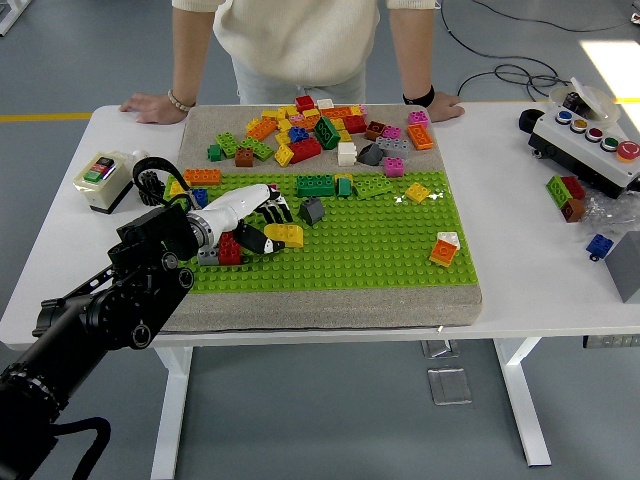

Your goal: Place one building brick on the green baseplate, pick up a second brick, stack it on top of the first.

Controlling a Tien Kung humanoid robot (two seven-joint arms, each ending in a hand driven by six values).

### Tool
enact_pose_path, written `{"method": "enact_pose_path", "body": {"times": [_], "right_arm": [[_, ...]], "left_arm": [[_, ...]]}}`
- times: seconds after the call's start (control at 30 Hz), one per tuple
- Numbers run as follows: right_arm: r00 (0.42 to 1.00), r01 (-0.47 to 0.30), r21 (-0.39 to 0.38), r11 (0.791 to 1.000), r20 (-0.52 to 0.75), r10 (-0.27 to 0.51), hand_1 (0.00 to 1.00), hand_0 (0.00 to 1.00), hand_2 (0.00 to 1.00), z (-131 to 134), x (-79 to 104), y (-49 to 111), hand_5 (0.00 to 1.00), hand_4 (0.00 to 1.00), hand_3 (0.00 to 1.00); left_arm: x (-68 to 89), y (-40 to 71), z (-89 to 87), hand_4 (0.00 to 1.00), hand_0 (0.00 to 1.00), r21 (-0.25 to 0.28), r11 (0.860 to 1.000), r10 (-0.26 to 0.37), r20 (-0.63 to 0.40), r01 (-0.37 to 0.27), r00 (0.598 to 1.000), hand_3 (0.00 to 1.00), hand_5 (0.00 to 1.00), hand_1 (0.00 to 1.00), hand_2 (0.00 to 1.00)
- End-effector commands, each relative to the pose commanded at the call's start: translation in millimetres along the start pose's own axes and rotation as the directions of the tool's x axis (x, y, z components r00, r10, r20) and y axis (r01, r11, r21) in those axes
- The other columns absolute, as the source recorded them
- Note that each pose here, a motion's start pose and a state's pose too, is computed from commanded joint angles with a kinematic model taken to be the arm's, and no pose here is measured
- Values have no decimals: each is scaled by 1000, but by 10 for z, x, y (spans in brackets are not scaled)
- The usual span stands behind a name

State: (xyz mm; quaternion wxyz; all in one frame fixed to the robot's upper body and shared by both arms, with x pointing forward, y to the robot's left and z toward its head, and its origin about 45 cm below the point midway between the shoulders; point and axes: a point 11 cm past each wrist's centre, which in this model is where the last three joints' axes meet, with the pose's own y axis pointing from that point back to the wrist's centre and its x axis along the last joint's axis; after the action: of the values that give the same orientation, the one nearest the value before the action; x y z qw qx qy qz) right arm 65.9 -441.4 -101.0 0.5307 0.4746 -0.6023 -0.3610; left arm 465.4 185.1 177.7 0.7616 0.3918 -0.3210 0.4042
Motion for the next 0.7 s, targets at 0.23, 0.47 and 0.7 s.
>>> {"method": "enact_pose_path", "body": {"times": [0.23,0.47,0.7], "right_arm": [[1000,0,-2,1000,0,0,688,760,734,9,3,0,505,998,755],[1000,-1,-1,1000,1,1,688,760,733,6,3,0,505,998,754],[1000,0,-2,1000,0,0,688,760,735,10,-1,0,504,998,754]], "left_arm": [[-5,-1,-3,775,671,1,1000,5,-6,-5,1000,560,45,605,573],[22,1,9,757,646,-5,1000,19,-2,-19,1000,567,39,594,576],[10,6,1,744,631,-4,1000,17,-2,-17,1000,565,31,586,573]]}}
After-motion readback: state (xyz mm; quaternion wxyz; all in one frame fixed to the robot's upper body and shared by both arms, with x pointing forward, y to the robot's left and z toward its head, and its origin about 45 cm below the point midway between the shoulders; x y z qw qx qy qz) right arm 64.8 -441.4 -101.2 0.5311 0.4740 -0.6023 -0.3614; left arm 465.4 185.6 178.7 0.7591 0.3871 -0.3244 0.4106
